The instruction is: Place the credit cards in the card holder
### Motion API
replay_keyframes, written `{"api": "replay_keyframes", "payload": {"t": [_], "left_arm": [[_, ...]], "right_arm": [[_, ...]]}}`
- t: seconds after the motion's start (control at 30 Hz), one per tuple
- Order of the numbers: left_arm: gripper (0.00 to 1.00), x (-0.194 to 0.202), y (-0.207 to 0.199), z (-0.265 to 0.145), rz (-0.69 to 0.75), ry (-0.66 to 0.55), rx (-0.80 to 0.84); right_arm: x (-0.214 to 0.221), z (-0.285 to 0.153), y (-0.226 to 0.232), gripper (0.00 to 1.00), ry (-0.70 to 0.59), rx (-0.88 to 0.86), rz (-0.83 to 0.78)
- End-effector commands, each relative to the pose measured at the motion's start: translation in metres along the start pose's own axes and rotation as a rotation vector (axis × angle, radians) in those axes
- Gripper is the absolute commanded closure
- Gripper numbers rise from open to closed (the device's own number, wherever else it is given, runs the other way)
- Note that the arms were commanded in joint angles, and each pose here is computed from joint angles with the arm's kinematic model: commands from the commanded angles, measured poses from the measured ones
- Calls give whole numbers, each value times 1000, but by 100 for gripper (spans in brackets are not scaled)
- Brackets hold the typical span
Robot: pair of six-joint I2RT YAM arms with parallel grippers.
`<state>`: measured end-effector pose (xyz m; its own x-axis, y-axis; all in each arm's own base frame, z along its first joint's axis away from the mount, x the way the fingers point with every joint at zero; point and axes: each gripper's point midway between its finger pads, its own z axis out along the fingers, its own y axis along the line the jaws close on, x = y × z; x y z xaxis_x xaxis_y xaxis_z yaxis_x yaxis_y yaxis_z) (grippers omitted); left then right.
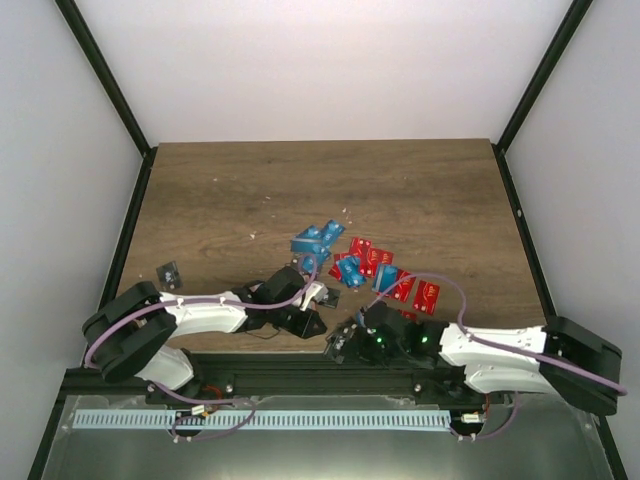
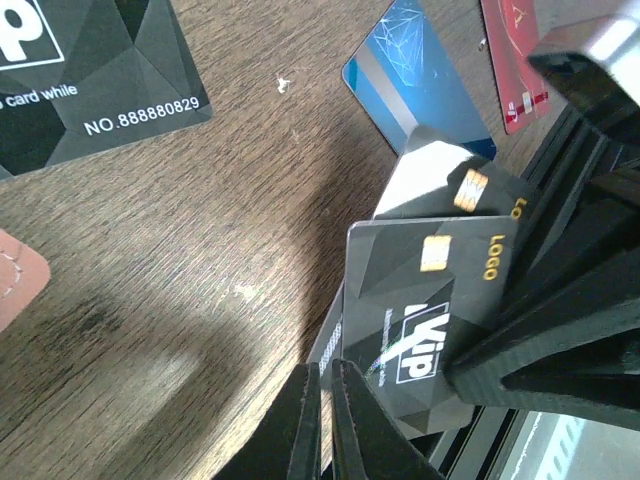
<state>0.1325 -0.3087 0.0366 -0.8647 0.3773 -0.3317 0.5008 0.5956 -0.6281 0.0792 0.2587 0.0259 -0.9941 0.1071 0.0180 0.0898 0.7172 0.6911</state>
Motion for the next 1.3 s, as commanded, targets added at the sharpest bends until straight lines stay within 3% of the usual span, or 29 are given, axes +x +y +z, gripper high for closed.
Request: {"api": "replay_keyframes", "payload": {"t": [0.0, 0.37, 0.5, 0.77, 1.0, 1.27], "left_arm": [[93, -9, -6, -2, 11, -41, 14], [93, -41, -20, -28, 44, -171, -14], [83, -49, -24, -42, 50, -222, 16], [62, -40, -46, -61, 32, -256, 268], [51, -37, -64, -73, 52, -286, 369], [47, -41, -76, -90, 96, -340, 399]], "right_arm": [[-10, -10, -23, 99, -84, 70, 27], [-34, -48, 5, 99, -190, -32, -58], [-50, -55, 30, 98, -217, -128, -162], [-55, -69, 76, 98, -208, -252, -342], [-50, -84, 107, 99, -192, -377, -452], [-31, -97, 136, 99, -131, -527, -587]]}}
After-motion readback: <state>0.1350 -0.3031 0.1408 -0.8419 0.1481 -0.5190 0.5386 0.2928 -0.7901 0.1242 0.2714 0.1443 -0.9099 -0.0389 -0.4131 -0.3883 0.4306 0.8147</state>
